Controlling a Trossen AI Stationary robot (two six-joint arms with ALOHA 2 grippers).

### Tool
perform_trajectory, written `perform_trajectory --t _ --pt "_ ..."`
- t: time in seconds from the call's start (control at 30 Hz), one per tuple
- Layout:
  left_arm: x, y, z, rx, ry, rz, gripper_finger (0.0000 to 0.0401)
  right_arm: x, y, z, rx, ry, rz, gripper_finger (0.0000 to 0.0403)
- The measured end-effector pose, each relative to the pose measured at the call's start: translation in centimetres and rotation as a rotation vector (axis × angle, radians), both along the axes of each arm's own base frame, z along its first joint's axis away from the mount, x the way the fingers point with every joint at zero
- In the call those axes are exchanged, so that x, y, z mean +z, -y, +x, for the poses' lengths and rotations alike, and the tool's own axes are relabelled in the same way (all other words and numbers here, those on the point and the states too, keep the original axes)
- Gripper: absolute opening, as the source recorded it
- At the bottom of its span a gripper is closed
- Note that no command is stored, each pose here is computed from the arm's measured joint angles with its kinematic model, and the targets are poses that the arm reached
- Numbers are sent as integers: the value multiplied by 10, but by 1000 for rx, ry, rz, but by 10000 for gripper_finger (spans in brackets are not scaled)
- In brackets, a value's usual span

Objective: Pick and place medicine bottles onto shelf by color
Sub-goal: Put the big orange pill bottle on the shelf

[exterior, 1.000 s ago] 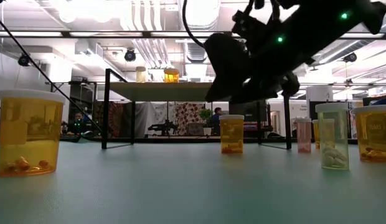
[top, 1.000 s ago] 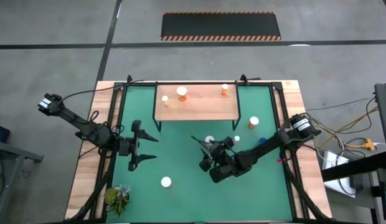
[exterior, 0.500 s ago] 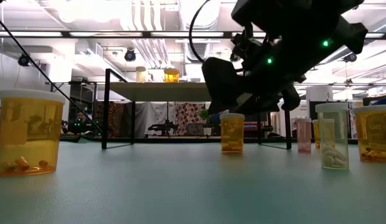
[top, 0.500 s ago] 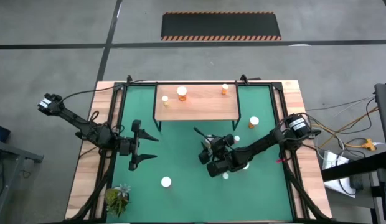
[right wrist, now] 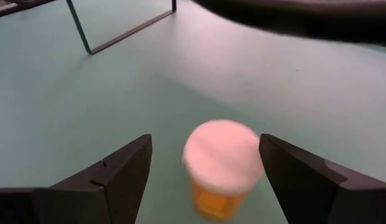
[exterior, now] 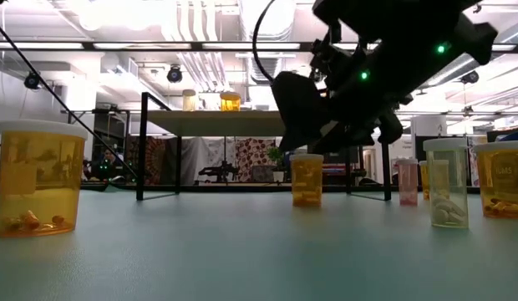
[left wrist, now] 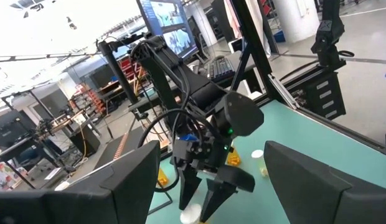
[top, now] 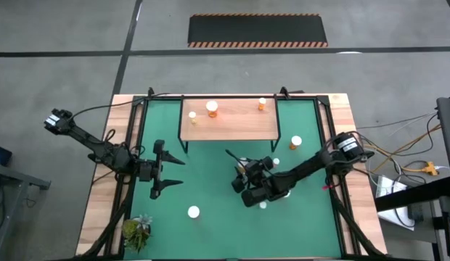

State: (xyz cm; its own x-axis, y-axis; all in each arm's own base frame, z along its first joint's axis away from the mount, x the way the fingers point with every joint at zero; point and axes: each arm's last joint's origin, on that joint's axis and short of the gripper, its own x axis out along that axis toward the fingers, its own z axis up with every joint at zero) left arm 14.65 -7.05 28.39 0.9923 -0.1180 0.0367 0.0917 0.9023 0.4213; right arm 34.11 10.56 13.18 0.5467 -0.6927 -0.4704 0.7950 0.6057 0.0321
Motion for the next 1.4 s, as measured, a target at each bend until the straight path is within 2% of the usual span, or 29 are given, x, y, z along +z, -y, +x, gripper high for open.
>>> perform_trajectory --t 0.57,1.07,1.17,1.4 --pt "-2 0 1 0 -12 6 270 -5 3 -9 -63 27 -5 286" --pt "-2 1 1 0 -14 7 270 -29 1 -4 -72 27 1 283" --pt "-2 1 1 0 -14 7 270 -29 1 -4 -72 28 -2 265" --pt "-3 1 2 -1 -17 9 270 -29 3 -3 -76 27 -4 195"
